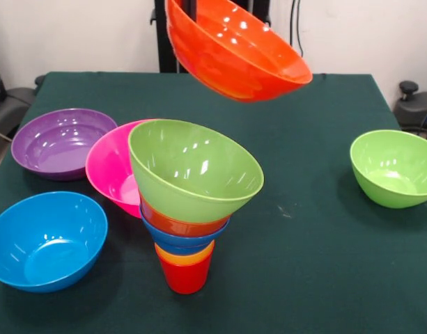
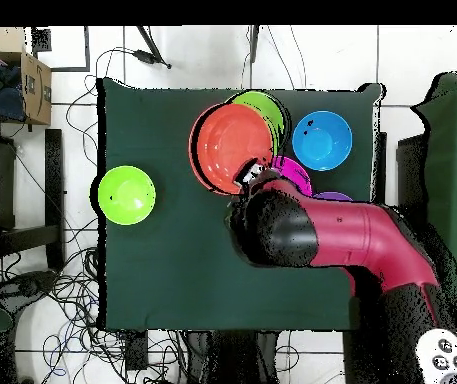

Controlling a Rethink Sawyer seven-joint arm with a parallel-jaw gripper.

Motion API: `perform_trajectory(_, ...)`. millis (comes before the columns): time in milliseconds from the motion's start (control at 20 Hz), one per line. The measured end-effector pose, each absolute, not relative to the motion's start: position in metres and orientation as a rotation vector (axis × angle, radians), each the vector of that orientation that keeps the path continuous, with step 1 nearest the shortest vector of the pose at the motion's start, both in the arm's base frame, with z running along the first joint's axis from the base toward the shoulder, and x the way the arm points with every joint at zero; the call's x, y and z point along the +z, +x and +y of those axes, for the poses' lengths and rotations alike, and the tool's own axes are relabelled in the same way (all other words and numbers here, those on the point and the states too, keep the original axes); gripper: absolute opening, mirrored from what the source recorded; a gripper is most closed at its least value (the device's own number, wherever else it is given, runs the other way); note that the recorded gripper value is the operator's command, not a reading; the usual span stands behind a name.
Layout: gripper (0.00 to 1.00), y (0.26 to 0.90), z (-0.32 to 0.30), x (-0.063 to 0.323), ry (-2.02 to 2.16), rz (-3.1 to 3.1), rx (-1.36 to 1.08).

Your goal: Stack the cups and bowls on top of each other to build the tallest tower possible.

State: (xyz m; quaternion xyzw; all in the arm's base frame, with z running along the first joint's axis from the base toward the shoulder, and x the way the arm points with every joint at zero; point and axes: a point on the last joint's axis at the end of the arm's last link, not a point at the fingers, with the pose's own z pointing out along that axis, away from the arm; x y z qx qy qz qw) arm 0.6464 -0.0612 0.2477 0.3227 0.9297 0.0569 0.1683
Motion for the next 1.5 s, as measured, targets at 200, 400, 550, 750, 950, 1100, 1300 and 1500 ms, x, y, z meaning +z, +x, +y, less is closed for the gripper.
perform_trajectory(200,0.0,0.652,-0.077,0.244,0.939,2.61,0.197)
perform_trajectory(400,0.0,0.653,-0.086,0.239,0.96,2.607,0.222)
perform_trajectory(550,0.0,0.655,-0.09,0.233,0.972,2.613,0.249)
perform_trajectory(750,0.0,0.656,-0.092,0.225,0.983,2.622,0.284)
perform_trajectory(950,0.0,0.66,-0.087,0.218,0.981,2.633,0.318)
perform_trajectory(1100,0.0,0.662,-0.08,0.216,0.969,2.643,0.342)
perform_trajectory(1300,0.0,0.665,-0.071,0.213,0.955,2.652,0.371)
perform_trajectory(1500,0.0,0.667,-0.067,0.21,0.95,2.658,0.4)
